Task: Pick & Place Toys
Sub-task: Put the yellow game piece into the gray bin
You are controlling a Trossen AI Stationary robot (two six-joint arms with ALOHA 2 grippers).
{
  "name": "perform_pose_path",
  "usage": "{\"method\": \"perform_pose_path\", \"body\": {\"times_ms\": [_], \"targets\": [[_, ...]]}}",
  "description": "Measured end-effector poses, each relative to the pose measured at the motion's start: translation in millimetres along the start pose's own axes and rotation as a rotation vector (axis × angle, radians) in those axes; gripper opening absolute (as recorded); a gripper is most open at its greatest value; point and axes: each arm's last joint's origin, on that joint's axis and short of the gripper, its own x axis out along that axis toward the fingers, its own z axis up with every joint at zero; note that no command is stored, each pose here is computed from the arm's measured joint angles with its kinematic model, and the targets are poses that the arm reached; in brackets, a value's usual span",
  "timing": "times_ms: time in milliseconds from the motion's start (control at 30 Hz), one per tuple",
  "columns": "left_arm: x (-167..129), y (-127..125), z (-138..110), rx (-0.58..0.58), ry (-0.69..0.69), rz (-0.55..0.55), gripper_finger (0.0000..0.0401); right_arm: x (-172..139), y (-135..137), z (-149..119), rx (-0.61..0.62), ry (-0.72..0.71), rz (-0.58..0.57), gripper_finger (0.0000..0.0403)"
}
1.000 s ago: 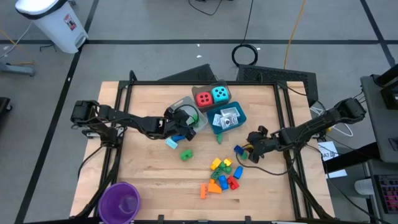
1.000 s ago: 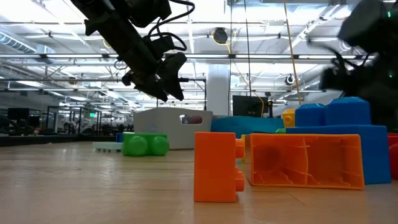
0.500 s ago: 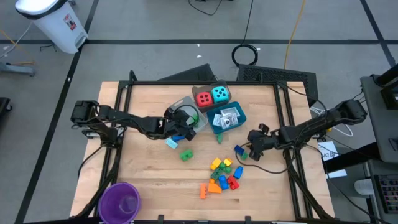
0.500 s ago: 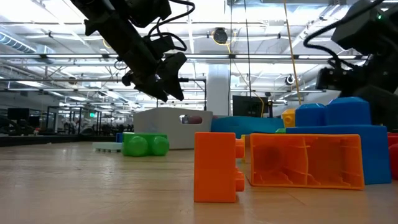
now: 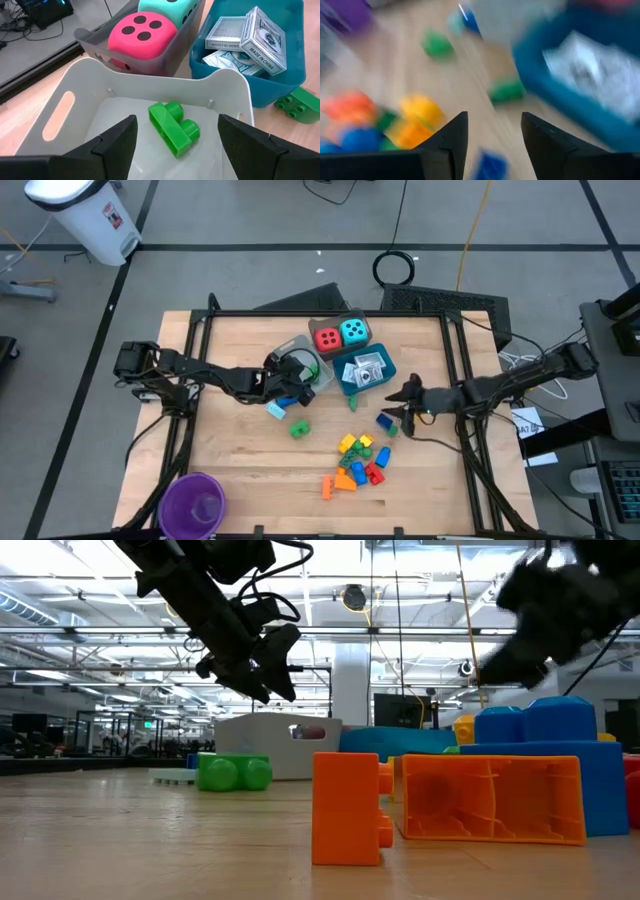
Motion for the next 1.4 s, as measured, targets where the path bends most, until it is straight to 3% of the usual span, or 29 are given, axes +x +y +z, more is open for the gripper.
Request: {"method": "perform_pose_path", "body": {"times_ms": [233, 333, 400, 500, 700, 833, 1000, 1167, 1400], "targets": [[0, 0, 0, -0.024, 0.000, 0.000, 0.0280, -5, 10, 9, -0.041, -0.311, 0.367, 0.0155], [0, 0, 0, -0.021, 0.000, 0.000, 0.0280, -10, 18, 9, -0.024, -0.348, 0.525, 0.0155], [0, 0, 0, -0.020, 0.001, 0.000, 0.0280, -13, 25, 10, -0.052, -0.342, 0.551, 0.0156], [0, 0, 0, -0.019, 0.001, 0.000, 0.0280, -15, 37, 10, -0.140, -0.286, 0.453, 0.0170], [0, 0, 0, -0.019, 0.001, 0.000, 0.0280, -26, 49, 11, -0.234, -0.016, 0.059, 0.0241], [0, 0, 0, -0.018, 0.002, 0.000, 0.0280, -37, 40, 7, -0.099, 0.214, -0.146, 0.0273], [0, -1, -1, -0.020, 0.019, -0.028, 0.0280, -47, 19, -10, 0.043, 0.376, -0.383, 0.0276], [0, -1, -1, -0.021, 0.028, -0.044, 0.0280, -50, 11, -19, 0.121, 0.448, -0.458, 0.0266], [0, -1, -1, -0.020, 0.028, -0.043, 0.0280, -47, 0, -37, 0.103, 0.480, -0.512, 0.0254]]}}
